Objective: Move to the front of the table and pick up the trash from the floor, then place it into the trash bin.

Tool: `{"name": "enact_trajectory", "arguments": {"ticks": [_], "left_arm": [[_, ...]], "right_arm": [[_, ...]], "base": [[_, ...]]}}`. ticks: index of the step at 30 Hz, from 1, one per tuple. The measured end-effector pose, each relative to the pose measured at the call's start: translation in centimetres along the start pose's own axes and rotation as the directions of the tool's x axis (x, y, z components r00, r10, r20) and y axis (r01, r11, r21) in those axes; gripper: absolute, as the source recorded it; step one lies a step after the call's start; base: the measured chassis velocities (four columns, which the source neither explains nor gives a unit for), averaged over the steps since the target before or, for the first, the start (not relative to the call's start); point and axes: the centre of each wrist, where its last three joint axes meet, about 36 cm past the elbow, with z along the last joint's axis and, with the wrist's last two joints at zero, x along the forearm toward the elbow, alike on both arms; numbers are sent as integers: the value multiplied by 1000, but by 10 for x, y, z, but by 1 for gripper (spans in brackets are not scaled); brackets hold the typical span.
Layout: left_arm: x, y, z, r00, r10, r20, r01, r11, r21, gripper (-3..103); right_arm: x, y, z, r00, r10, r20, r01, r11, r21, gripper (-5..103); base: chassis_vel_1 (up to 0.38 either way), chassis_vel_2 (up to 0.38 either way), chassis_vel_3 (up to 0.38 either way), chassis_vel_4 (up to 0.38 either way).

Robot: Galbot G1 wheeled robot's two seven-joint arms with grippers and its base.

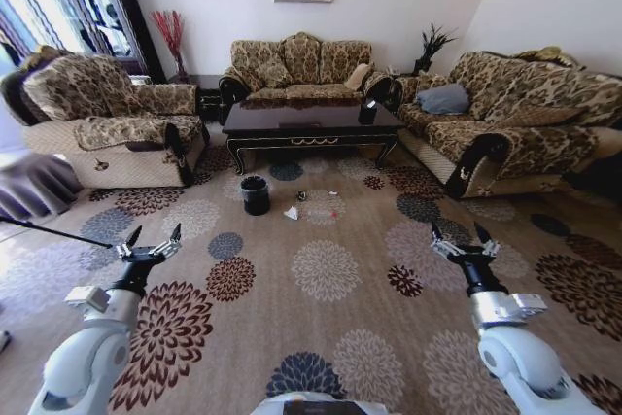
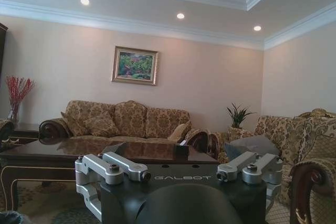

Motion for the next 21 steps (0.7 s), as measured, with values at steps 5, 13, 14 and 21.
{"name": "enact_trajectory", "arguments": {"ticks": [5, 13, 14, 21], "left_arm": [[0, -1, 1, 1000, 1, -1, -1, 1000, 1, 100], [3, -2, -1, 1000, 2, 1, -2, 1000, -2, 100], [3, -2, -1, 1000, 2, 1, -2, 1000, -2, 100], [5, -3, -1, 1000, -2, 0, 2, 1000, -1, 100]], "right_arm": [[1, 0, 1, 1000, 2, -4, -2, 1000, 1, 100], [2, 1, 1, 1000, 4, -3, -4, 1000, -2, 100], [2, 1, 1, 1000, 4, -3, -4, 1000, -2, 100], [2, 1, 1, 1000, 5, 1, -5, 1000, -4, 100]], "base": [[0, 0, 0, 0], [0, 0, 0, 0], [0, 0, 0, 0], [0, 0, 0, 0]]}}
